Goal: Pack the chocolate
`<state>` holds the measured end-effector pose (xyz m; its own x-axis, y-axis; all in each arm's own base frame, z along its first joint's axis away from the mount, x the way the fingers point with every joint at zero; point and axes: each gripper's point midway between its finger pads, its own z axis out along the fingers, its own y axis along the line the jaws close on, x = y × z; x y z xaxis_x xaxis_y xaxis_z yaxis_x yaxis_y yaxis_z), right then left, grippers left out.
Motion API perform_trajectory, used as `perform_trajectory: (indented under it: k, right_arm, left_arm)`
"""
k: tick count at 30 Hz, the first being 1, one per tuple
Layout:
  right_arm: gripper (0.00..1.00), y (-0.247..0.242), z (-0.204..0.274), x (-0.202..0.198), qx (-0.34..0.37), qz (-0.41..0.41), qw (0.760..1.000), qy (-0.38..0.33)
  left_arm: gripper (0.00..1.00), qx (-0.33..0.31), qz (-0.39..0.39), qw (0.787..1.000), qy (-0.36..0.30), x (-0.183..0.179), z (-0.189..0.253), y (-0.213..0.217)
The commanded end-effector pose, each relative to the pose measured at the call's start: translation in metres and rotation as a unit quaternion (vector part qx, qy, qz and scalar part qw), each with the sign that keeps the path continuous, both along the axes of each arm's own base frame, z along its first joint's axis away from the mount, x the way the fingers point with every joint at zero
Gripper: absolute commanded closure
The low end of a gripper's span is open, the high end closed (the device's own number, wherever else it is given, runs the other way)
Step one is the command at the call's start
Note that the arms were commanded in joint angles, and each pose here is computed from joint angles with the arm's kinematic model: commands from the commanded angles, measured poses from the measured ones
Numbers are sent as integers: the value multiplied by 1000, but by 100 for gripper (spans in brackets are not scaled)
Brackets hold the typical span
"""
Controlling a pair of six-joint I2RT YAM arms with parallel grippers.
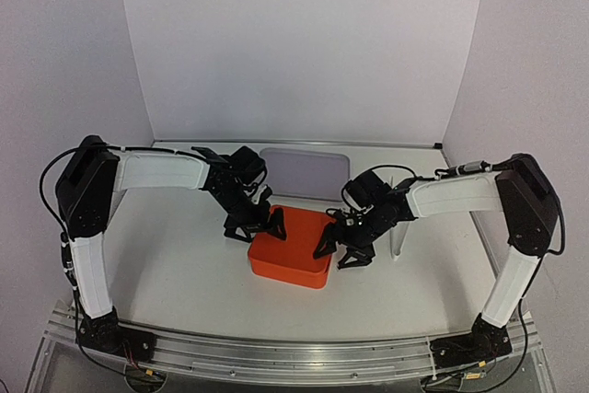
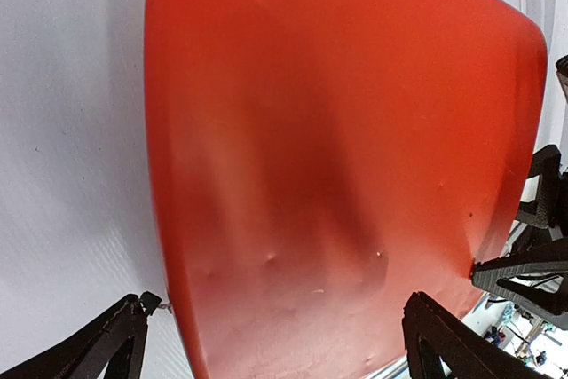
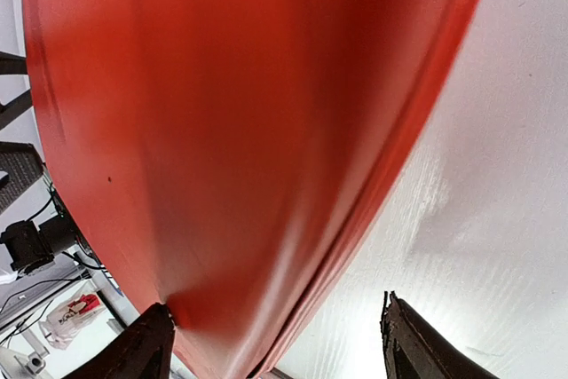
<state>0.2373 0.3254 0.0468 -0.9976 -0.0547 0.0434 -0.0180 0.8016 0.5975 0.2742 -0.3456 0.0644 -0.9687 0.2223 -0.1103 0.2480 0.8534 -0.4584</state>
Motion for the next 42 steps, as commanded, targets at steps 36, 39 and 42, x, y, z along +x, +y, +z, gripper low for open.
perform_trajectory:
  k: [36, 39, 42]
  right_arm:
    - [35, -9, -30, -41, -56, -13, 997, 60]
    - [40, -16, -42, -48, -66, -17, 995, 68]
    - [50, -19, -55, -53, -64, -25, 995, 77]
  left_arm:
    - [0, 48, -86, 991, 95, -65, -12, -10]
    - [0, 56, -93, 989, 105, -71, -18, -12]
    - [0, 59, -100, 986, 116, -76, -24, -16]
